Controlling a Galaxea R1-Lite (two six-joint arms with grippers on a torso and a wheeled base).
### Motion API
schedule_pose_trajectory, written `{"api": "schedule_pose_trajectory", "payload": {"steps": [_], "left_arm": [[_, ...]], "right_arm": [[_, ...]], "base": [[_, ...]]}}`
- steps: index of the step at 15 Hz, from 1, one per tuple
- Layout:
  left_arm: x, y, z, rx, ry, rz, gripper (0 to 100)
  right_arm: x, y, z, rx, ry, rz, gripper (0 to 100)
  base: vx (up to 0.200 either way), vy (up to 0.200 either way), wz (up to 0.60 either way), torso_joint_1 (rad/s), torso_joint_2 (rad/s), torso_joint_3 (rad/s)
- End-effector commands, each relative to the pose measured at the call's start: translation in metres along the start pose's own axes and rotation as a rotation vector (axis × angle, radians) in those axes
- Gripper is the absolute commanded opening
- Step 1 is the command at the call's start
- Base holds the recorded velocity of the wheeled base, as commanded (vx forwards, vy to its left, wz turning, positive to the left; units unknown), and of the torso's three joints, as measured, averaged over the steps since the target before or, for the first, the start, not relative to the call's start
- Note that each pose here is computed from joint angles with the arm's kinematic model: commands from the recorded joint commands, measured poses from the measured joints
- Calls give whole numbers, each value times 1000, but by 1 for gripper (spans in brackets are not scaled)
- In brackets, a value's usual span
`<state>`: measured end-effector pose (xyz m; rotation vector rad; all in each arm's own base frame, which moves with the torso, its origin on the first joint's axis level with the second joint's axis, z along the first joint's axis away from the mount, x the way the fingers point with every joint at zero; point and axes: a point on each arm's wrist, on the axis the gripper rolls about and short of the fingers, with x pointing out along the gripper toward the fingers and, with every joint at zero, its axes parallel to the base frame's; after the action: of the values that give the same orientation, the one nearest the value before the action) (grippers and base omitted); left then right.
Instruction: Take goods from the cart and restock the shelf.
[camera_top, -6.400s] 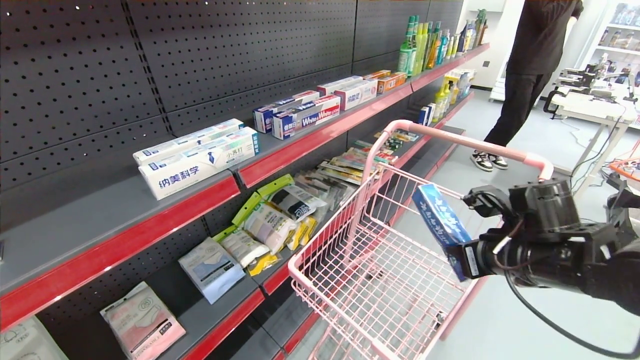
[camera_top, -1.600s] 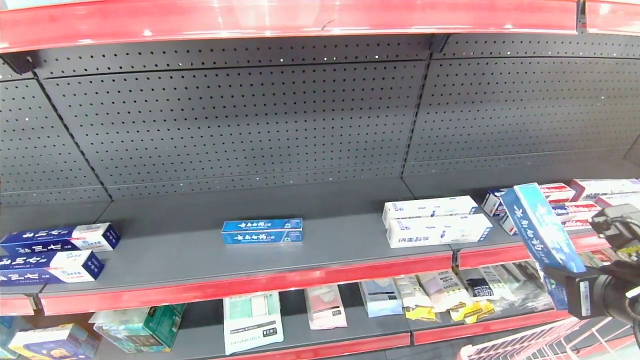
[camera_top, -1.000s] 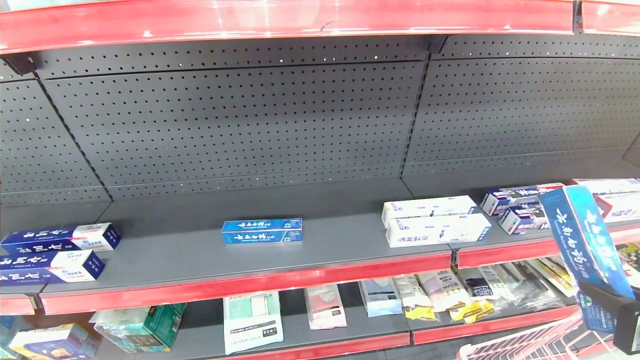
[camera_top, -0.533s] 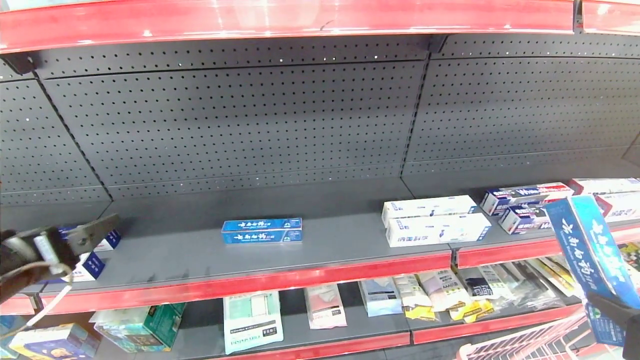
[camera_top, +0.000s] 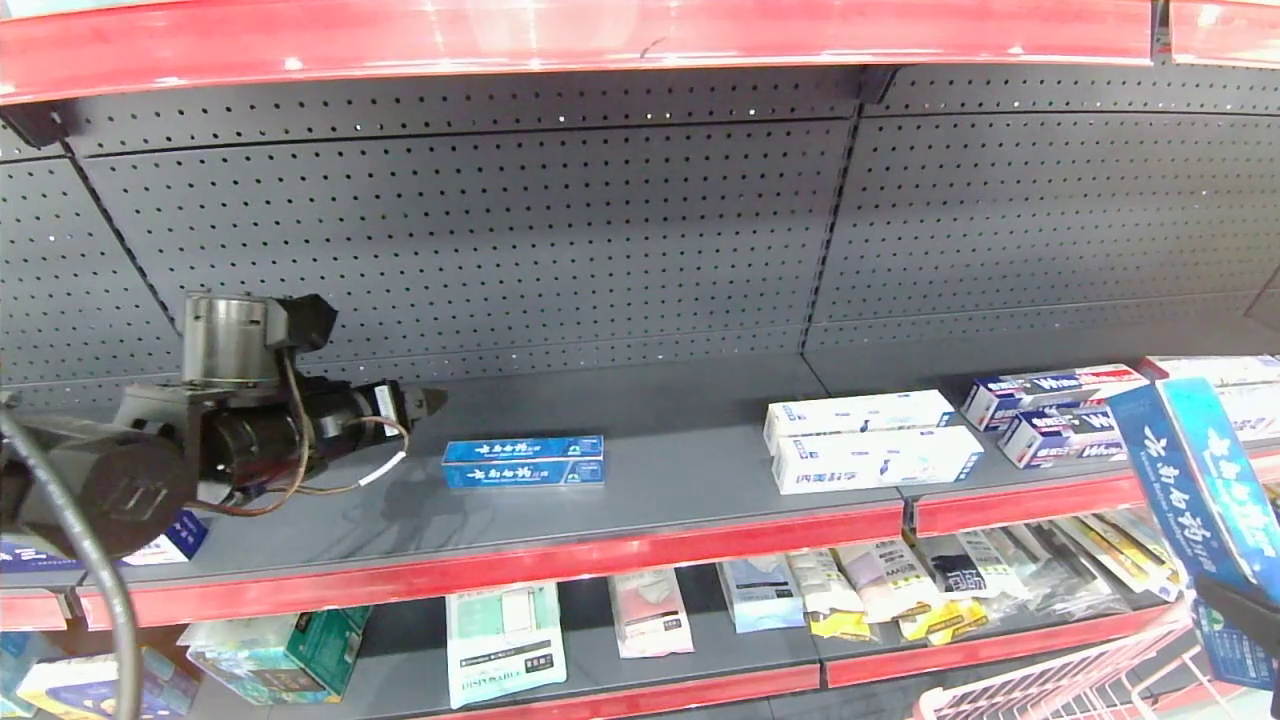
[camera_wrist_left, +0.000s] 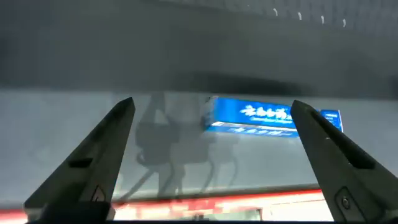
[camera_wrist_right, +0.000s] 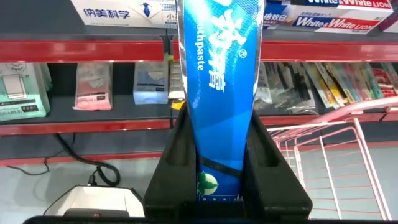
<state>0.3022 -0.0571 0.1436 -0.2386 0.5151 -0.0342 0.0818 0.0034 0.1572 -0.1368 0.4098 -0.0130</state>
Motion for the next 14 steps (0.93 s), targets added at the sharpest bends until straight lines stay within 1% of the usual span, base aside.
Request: {"api": "schedule_pose_trajectory", "payload": {"steps": [1,2,3,4,5,7,8,9,12,13,14], "left_arm": [[36,-9,-13,12,63,3,100],[44,-19,-14,6,62,-11,100],[48,-25,-15,-8,65,-25,100],[53,-32,-18,-12,73,-39,100],[56,-37,-20,-7,77,-45,100],[60,-45,-25,14,89,-59,100],[60,-45,-25,14,89,-59,100],[70,-48,-27,21,95,-60,100],[84,-52,-24,24,81,-57,100],[87,-52,-24,36,81,-58,100],[93,-52,-28,58,89,-52,100]], "right_arm": [[0,0,0,0,-2,0,0],[-1,0,0,0,-5,0,0],[-2,0,0,1,-11,0,0],[-3,0,-2,1,-11,0,0],[-2,0,-3,0,-8,1,0],[-3,0,-2,1,-11,1,0],[-3,0,-2,1,-11,1,0],[-2,0,-3,-5,-5,2,0],[-1,1,-4,-6,4,7,0],[-1,1,-5,-6,6,9,0],[0,1,-5,-7,11,9,0]], "base": [[0,0,0,0,0,0],[0,0,0,0,0,0],[0,0,0,0,0,0],[0,0,0,0,0,0],[0,0,0,0,0,0],[0,0,0,0,0,0],[0,0,0,0,0,0],[0,0,0,0,0,0],[0,0,0,0,0,0],[0,0,0,0,0,0],[0,0,0,0,0,0]]}}
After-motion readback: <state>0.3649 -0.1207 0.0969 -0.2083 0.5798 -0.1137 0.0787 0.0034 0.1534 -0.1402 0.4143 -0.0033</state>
